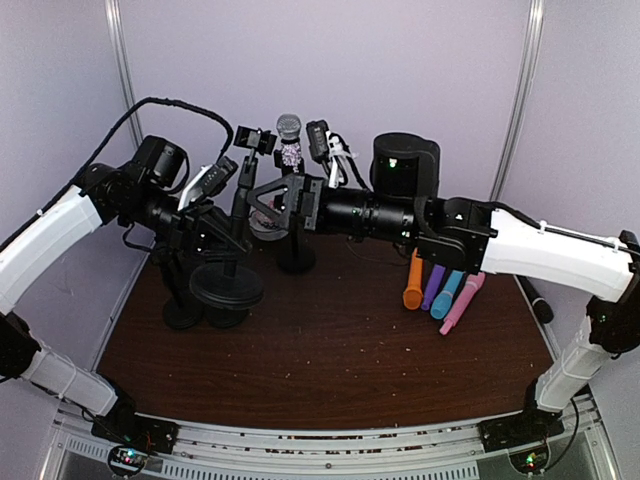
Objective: Remove the microphone from the stand
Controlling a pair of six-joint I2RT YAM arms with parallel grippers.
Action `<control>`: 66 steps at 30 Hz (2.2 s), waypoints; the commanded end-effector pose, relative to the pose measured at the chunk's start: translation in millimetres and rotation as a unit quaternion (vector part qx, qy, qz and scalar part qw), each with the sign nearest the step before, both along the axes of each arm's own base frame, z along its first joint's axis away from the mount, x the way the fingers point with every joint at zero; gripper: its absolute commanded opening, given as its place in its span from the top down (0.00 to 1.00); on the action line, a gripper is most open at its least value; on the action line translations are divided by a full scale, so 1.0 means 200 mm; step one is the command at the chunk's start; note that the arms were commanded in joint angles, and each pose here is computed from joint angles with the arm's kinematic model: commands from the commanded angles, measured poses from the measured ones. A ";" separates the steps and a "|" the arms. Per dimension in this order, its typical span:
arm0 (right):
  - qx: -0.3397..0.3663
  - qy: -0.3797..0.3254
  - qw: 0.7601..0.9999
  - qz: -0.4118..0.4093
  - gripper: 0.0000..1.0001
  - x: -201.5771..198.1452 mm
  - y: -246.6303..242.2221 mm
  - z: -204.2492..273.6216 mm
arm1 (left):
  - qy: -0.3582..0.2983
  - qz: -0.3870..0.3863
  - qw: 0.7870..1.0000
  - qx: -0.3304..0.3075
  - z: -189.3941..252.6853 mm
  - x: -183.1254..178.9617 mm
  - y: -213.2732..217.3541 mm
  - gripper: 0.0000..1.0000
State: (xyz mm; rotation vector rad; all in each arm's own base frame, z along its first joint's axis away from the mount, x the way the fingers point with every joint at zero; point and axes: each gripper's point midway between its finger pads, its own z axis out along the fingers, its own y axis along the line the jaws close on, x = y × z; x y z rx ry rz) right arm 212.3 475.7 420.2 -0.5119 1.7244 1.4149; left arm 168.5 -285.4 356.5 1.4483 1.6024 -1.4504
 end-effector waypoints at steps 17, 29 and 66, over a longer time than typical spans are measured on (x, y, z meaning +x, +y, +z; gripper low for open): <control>0.015 -0.033 0.999 -0.017 0.90 -0.02 0.20 0.04 | -0.057 0.017 0.998 0.001 0.00 0.05 0.00 0.98; -0.166 -0.133 0.963 -0.164 1.00 0.30 0.09 -0.47 | -0.096 0.168 0.977 0.084 -0.10 0.30 0.26 0.02; -0.295 -0.151 0.894 -0.302 0.40 0.84 0.24 -1.33 | -0.134 0.223 0.961 0.097 -0.02 0.31 0.44 0.02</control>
